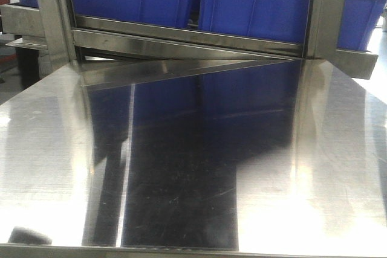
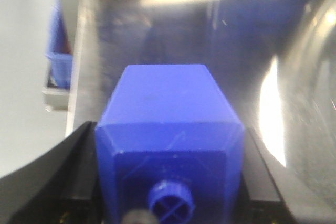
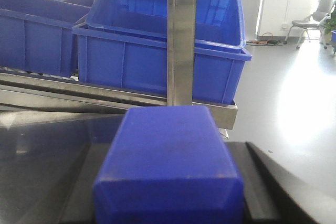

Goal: Pick and sort blue part to right shelf

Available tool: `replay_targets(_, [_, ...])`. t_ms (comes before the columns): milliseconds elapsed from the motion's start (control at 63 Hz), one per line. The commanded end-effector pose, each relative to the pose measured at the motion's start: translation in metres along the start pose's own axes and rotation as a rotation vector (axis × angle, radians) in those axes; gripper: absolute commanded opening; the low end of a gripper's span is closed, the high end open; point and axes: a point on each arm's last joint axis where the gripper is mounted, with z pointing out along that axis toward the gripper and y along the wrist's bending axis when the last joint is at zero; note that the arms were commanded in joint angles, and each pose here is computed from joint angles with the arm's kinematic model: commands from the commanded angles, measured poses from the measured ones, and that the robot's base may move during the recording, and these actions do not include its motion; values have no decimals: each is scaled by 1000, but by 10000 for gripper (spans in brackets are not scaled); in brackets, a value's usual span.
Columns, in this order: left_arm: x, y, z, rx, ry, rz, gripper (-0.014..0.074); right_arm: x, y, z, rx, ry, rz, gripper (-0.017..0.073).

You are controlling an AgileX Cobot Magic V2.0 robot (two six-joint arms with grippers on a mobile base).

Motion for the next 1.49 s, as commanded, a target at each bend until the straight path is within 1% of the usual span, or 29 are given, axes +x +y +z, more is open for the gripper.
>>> replay_targets(0, [-11,2,-20,-21,-161,9,384,-18,0,-1,6,-116,-7,435])
replay_targets(95, [-2,5,-36,-47,-206,49,384,-18,0,-1,6,-116,-7,435])
replay_targets(190, [6,7,-48,-70,-246,103,384,-18,0,-1,6,-116,-7,435])
replay_targets(254, [9,7,-57,-76,-280,126,384,-18,0,-1,6,-116,-7,435])
replay_targets(317, [11,6,-66,-75,-316,135,384,-18,0,-1,6,-116,-7,435])
replay_targets(571, [15,1,-104,-63,-478,149,384,-18,0,-1,6,-116,-7,435])
replay_targets(762, [19,-1,-121,-57,-555,154,384,-18,0,-1,6,-116,-7,435])
replay_targets(1476, [19,-1,-124,-56,-568,155,384,-18,0,-1,6,-116,-7,435])
